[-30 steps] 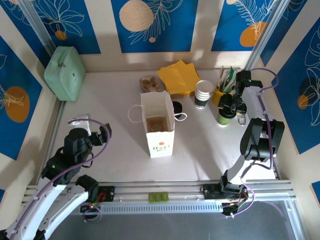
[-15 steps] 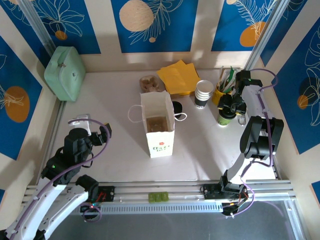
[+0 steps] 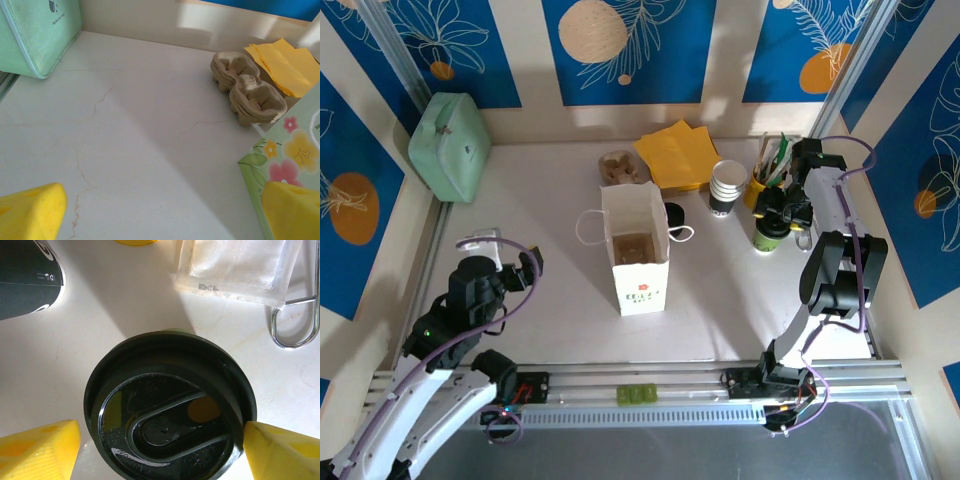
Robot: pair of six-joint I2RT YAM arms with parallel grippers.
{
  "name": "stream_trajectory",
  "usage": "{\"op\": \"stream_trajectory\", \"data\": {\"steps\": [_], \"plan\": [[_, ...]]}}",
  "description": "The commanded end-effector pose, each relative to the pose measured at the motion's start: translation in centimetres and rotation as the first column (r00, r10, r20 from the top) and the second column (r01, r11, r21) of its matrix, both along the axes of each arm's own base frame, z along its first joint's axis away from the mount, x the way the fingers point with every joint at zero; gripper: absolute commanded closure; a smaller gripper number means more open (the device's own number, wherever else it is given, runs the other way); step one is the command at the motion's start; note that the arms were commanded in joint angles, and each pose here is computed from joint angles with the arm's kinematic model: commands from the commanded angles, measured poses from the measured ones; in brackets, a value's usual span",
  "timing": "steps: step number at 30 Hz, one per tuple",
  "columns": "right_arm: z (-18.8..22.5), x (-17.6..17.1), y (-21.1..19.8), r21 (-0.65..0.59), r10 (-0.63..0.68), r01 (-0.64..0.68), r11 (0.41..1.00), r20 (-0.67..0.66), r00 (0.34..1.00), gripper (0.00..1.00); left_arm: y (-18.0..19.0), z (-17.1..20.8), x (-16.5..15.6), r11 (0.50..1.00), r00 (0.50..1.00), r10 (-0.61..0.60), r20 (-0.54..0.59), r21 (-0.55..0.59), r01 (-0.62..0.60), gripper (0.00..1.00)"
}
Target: Pack the takeout coffee
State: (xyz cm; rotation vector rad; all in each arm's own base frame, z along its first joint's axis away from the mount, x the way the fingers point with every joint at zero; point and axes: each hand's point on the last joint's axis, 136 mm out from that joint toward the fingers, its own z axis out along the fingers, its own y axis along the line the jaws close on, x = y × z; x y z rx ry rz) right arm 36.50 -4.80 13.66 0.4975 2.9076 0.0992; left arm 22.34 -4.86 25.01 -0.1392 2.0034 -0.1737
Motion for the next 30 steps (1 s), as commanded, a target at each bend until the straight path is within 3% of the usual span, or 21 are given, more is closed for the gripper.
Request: {"op": "stream_trajectory", "data": {"steps": [1, 30], "plan": [[0.0, -0.2, 0.4, 0.028, -0.003, 0.004, 1.000, -0.021, 1.000, 0.16, 0.2, -0.1, 0.0, 1.000, 1.000, 0.007, 0.004, 0.006, -0.007, 0.01], [-2.9, -0.5, 1.0, 0.034, 0.020, -0.016, 0.999, -0.135, 0.991, 0.21, 0.3, -0.1, 0.0, 1.000, 1.000, 0.012, 0.007, 0.007, -0.012, 0.01]]}}
